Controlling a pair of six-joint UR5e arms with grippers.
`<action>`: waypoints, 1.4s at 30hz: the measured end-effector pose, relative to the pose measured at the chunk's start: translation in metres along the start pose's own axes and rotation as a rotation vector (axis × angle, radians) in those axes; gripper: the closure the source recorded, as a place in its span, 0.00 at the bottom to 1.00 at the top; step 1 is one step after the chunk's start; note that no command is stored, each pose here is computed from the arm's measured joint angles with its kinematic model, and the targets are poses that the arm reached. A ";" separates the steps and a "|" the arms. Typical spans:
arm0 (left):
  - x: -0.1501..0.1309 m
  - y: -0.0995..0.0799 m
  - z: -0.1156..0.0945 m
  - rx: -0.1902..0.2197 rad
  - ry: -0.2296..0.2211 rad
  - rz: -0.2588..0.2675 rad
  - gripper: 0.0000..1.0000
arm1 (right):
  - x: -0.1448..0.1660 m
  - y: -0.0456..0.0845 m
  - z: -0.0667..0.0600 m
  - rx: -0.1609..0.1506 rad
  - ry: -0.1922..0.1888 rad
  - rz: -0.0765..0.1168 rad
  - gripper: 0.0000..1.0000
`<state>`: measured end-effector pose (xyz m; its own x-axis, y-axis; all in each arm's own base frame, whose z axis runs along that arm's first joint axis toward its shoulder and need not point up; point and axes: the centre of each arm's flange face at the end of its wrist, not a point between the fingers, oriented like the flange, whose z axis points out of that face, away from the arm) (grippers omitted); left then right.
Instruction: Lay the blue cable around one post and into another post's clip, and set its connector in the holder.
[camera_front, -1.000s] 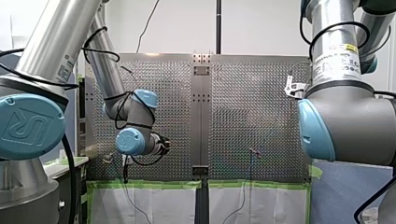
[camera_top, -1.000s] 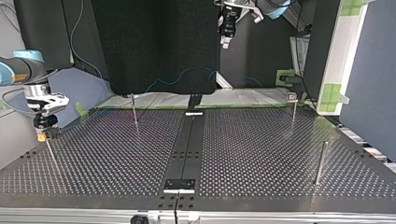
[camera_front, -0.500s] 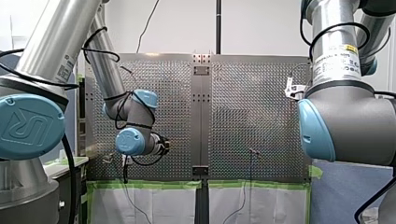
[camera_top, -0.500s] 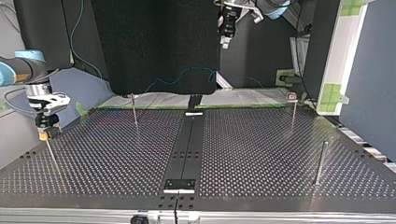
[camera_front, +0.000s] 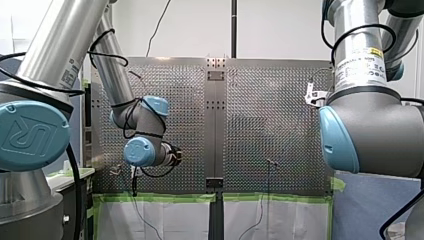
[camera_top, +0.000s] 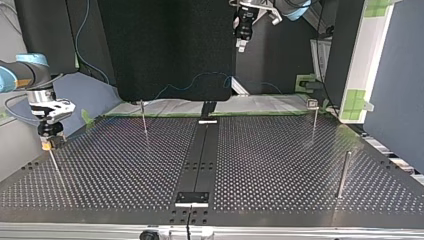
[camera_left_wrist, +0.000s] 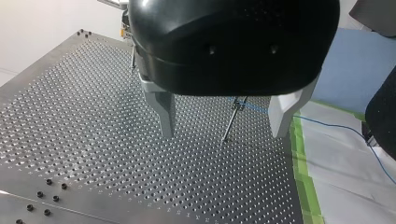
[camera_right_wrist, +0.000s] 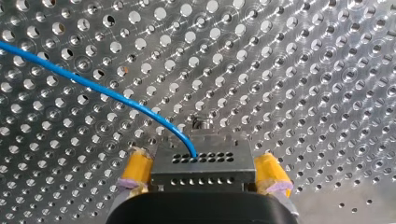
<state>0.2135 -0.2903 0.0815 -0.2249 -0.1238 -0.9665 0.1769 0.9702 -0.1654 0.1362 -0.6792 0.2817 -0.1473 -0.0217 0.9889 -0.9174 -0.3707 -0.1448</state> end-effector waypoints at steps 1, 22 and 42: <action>0.000 0.000 0.000 0.000 0.000 0.000 0.00 | 0.000 0.000 0.000 0.000 0.000 0.000 0.00; 0.000 0.000 0.000 0.000 0.000 0.000 0.00 | 0.000 0.000 0.000 0.000 0.000 0.000 1.00; -0.001 -0.005 0.003 0.032 -0.001 -0.021 0.00 | 0.000 0.000 0.000 0.000 0.000 0.000 1.00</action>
<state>0.2161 -0.2959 0.0829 -0.2277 -0.1445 -0.9629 0.2027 0.9602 -0.1920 0.1362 -0.6792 0.2819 -0.1472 -0.0215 0.9889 -0.9174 -0.3709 -0.1446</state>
